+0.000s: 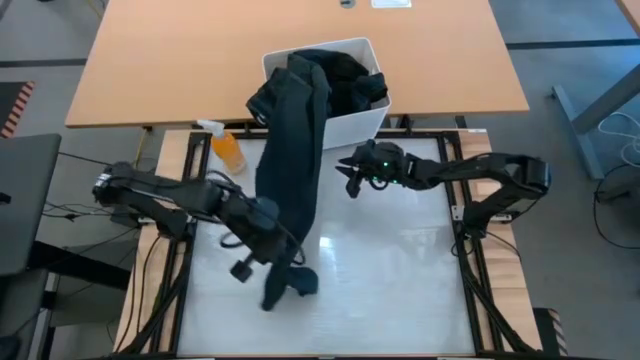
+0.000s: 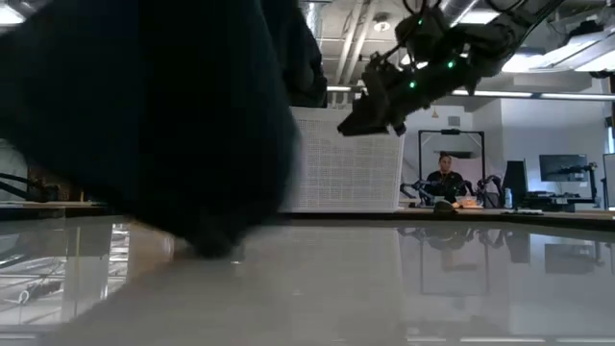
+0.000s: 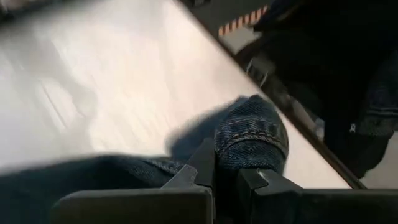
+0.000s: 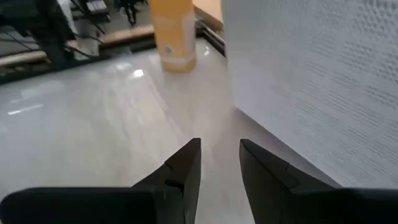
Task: Fold laundry
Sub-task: Remove the blue long pants from the white bin
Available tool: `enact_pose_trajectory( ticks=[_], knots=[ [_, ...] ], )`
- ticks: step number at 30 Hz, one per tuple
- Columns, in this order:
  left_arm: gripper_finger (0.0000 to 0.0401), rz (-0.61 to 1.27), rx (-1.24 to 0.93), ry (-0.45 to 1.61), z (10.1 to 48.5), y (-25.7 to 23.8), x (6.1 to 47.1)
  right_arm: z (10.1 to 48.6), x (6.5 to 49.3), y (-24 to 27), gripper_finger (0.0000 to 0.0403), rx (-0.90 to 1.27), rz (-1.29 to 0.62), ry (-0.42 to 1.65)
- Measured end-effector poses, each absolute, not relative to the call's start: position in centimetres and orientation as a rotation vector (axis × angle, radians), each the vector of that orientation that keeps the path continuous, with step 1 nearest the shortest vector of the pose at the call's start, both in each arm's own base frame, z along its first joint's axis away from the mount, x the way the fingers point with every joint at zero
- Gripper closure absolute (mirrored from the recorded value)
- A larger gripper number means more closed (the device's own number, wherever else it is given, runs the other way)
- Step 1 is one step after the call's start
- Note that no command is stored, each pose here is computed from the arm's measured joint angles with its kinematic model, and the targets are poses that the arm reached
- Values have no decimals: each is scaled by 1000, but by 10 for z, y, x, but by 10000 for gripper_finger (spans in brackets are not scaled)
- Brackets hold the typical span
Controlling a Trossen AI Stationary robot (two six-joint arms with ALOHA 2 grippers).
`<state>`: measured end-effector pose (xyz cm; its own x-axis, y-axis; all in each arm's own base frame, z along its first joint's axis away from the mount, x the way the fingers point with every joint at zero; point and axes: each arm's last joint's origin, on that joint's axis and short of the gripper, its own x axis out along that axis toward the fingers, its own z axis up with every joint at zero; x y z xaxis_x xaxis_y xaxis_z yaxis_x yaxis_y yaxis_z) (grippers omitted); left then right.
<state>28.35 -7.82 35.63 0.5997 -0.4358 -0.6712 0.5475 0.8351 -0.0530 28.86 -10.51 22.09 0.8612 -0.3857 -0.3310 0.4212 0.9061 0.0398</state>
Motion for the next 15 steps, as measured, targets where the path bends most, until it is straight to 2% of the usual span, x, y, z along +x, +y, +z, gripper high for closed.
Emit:
enact_pose_trajectory(
  ticks=[7,10,15],
  knots=[
    [401,-425,-123,933,264,-74,276,226,277,-105,266,126,-440,385],
    [400,-370,-165,959,247,-72,272,235,270,-102,266,124,-438,375],
    [378,-104,-86,1021,230,-64,266,246,263,-94,266,127,-423,365]
  ],
)
